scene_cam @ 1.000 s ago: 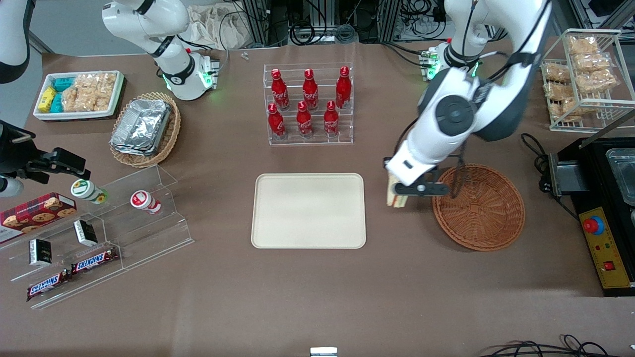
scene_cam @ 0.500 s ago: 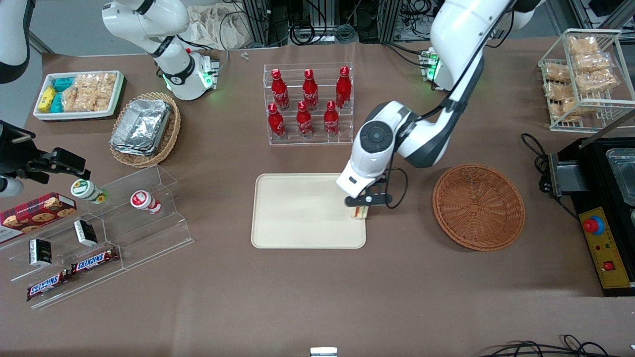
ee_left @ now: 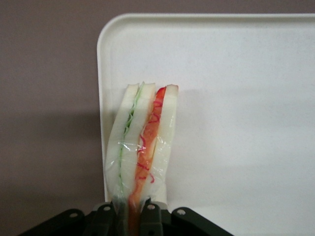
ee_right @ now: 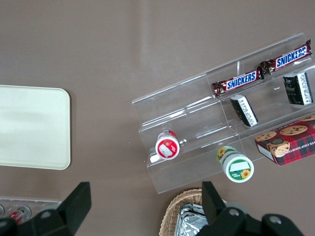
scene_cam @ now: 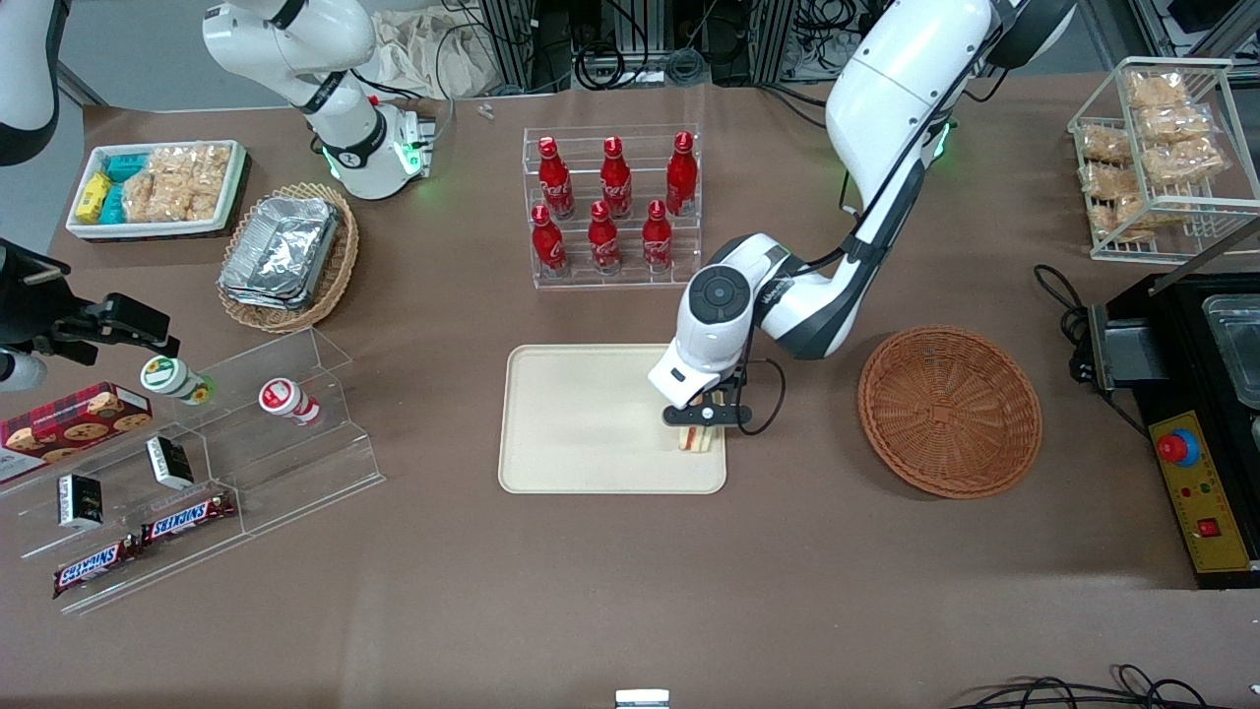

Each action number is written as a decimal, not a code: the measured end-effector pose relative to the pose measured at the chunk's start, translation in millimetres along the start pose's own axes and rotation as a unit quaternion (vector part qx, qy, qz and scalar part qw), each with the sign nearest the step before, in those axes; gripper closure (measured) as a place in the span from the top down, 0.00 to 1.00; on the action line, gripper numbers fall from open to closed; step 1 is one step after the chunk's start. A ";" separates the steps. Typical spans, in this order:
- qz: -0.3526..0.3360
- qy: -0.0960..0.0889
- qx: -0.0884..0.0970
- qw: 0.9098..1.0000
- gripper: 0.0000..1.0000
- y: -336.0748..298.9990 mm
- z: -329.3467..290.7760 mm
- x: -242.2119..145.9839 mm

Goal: Place sandwich from basket to tray
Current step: 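Carry the sandwich over the cream tray and lower it onto it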

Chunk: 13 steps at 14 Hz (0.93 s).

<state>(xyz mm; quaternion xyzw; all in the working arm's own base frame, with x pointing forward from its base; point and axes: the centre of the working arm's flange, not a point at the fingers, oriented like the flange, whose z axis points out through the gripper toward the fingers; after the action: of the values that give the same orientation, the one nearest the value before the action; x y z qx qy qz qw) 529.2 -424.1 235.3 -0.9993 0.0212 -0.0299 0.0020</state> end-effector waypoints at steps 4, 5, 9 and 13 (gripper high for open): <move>0.019 0.014 0.014 1.000 0.61 -0.4 1.1 2.1; 0.016 0.014 0.014 1.000 0.70 -0.7 1.5 2.5; -0.013 0.022 0.010 1.000 1.00 0.5 -6.9 9.8; -0.027 0.013 0.040 0.999 1.00 -5.0 -49.2 23.8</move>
<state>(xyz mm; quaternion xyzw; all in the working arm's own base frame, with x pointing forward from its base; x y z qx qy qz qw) 550.2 -420.3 285.9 -0.9982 -0.0066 -0.0436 0.0406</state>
